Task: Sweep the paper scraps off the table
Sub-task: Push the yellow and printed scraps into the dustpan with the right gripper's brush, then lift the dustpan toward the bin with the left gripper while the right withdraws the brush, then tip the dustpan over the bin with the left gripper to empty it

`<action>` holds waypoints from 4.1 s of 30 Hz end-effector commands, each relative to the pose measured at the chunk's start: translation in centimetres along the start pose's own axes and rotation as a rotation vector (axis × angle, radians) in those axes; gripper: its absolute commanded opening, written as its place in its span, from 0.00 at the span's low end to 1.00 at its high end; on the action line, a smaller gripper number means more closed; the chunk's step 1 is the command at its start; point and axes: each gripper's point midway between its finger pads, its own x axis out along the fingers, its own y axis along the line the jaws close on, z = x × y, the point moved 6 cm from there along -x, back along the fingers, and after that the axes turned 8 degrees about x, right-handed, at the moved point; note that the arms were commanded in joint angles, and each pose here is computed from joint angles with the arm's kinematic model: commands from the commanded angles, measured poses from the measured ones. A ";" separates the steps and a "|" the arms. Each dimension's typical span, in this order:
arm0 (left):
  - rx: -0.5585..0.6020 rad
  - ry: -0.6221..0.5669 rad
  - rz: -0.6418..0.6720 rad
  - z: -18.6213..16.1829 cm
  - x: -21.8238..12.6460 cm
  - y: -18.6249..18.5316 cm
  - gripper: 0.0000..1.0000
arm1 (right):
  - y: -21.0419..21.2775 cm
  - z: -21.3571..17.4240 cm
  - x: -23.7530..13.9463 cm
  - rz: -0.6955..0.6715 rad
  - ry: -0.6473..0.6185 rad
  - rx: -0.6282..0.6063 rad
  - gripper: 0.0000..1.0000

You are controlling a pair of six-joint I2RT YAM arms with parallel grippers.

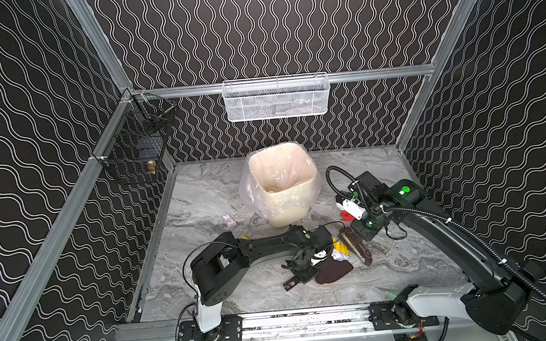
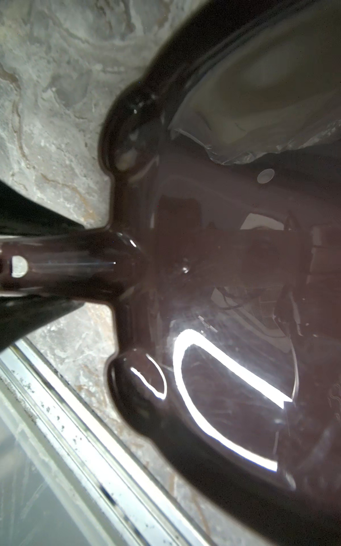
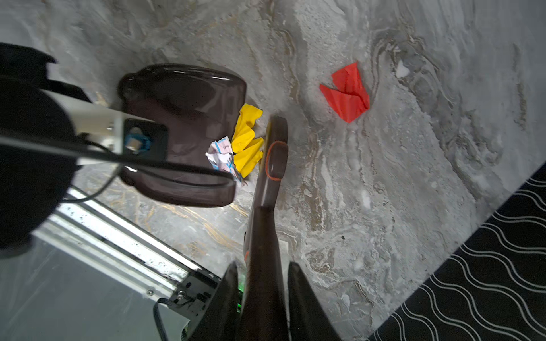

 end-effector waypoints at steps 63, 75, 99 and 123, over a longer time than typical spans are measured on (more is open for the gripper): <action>-0.555 -0.333 0.342 -15.8 -24.7 0.6 0.00 | -8.4 4.5 -5.7 0.225 -0.410 0.482 0.00; -0.717 -0.295 0.394 -18.3 -27.9 6.0 0.00 | -8.1 4.1 -6.4 0.249 -0.424 0.517 0.00; -0.689 -0.164 0.494 -14.1 -30.6 18.6 0.00 | -6.9 1.0 -5.5 0.239 -0.350 0.555 0.00; -0.343 0.095 0.911 -7.2 -29.9 19.6 0.00 | -6.4 0.8 -6.0 0.281 -0.308 0.577 0.00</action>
